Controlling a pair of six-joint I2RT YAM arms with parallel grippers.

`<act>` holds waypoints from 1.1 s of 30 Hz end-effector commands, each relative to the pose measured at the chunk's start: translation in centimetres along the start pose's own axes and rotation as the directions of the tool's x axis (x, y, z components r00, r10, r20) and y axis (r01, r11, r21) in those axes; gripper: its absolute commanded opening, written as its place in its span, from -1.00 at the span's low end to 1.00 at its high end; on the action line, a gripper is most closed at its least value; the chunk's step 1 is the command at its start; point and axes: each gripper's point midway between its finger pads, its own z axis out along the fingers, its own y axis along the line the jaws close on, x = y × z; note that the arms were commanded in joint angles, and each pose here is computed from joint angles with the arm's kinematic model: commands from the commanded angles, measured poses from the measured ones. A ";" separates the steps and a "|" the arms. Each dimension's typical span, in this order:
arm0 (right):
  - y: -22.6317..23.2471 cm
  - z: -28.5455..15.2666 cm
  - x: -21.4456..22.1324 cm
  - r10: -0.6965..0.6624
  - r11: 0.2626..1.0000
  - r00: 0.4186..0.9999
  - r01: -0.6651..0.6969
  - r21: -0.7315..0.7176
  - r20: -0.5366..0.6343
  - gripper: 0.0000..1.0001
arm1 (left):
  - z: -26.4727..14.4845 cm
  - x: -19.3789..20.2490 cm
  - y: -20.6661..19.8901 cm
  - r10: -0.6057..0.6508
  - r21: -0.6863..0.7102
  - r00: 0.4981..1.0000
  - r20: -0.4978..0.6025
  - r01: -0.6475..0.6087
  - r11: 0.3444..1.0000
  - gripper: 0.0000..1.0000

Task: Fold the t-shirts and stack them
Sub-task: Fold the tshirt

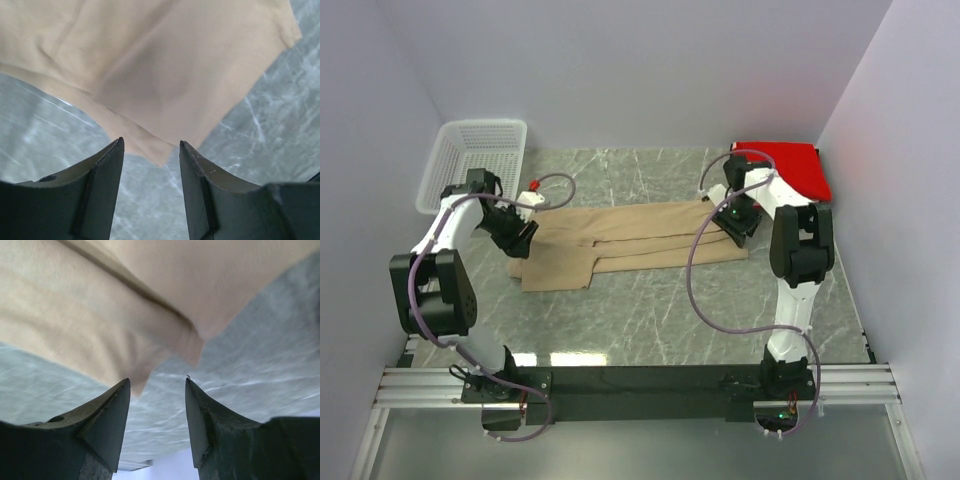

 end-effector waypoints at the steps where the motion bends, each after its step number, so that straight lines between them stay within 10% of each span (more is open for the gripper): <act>1: 0.3 -2.9 0.0 0.189 0.980 0.980 -0.183 -0.084 0.069 0.07 | 0.6 1.0 -1.0 -0.030 -0.010 0.999 0.019 0.030 1.000 0.08; 19: 4.0 1.6 0.7 0.444 0.840 0.893 -0.441 -0.315 -0.068 -0.26 | 3.8 4.9 1.5 -0.294 -0.046 0.956 -0.004 0.293 0.955 0.13; 23: 3.6 2.1 2.2 0.436 0.852 0.895 -0.445 -0.276 -0.095 -0.60 | 4.7 6.8 1.3 -0.327 -0.044 0.943 -0.056 0.325 0.945 0.09; 33: 1.9 -0.3 2.5 0.394 0.902 0.919 -0.393 -0.176 -0.031 -0.33 | -0.1 3.4 -1.7 -0.167 0.068 0.979 0.116 0.160 0.985 0.10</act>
